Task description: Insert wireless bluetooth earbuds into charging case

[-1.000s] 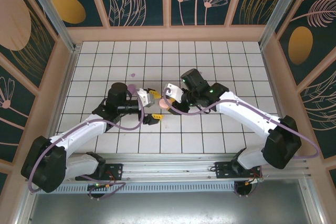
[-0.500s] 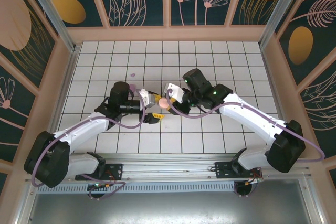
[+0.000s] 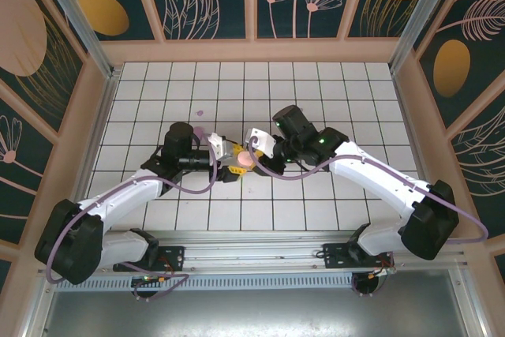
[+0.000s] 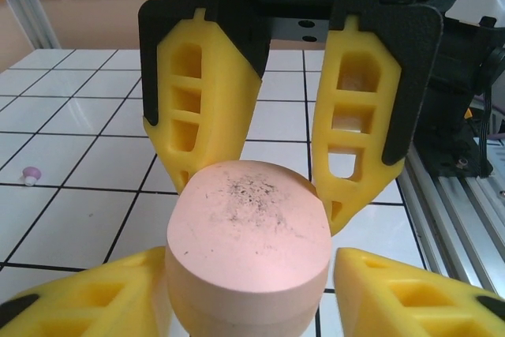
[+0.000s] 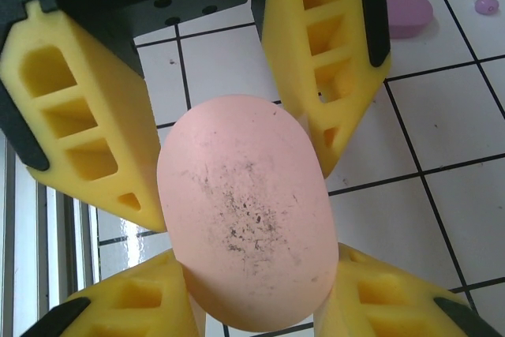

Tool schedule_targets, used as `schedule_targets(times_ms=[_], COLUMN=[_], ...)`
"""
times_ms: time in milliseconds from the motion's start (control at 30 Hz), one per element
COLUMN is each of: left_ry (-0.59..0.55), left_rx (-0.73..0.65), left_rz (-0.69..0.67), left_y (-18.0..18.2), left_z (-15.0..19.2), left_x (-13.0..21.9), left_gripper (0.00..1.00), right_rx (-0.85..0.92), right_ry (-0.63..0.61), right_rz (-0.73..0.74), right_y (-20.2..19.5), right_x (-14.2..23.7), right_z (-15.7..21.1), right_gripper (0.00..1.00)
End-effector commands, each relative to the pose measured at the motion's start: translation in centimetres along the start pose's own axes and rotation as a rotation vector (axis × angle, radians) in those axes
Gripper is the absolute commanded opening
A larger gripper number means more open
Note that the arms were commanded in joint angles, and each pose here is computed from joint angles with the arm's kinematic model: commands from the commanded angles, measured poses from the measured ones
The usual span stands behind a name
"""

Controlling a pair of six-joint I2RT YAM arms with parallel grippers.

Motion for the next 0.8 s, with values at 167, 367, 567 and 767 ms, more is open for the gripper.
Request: schedule_targets(times_ms=[167, 367, 567, 767], left_ry=[-0.012, -0.016, -0.031, -0.04], left_rx=[-0.047, -0.067, -0.087, -0.117], left_rz=[-0.001, -0.023, -0.027, -0.054], left_y=[-0.3, -0.3, -0.8, -1.2], left_z=[-1.0, -1.2, -1.8, -2.0], left_x=[0.3, 0.6, 1.0, 1.6], left_gripper=[0.28, 0.21, 0.14, 0.09], right_rx=[0.01, -0.02, -0.034, -0.057], right_ry=[-0.029, -0.048, -0.11, -0.18], right_rz=[-0.024, -0.025, -0.027, -0.069], right_y=[0.5, 0.3, -0.1, -0.6], right_x=[0.7, 0.5, 0.8, 1.8], right_z=[-1.3, -1.8, -3.0, -4.4], right_gripper=[0.15, 0.21, 0.25, 0.26])
Point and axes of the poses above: each hand's point on the last joint's axis, 136 mm out from that joint toward the fingers, its own x axis back along the fingers, its own y axis along the line the jaws close on, z = x × y, the point moved 4 cm from there along x, back along the fingers, and after that the axes turned 4 degrees about x, right-handed, at the moved point
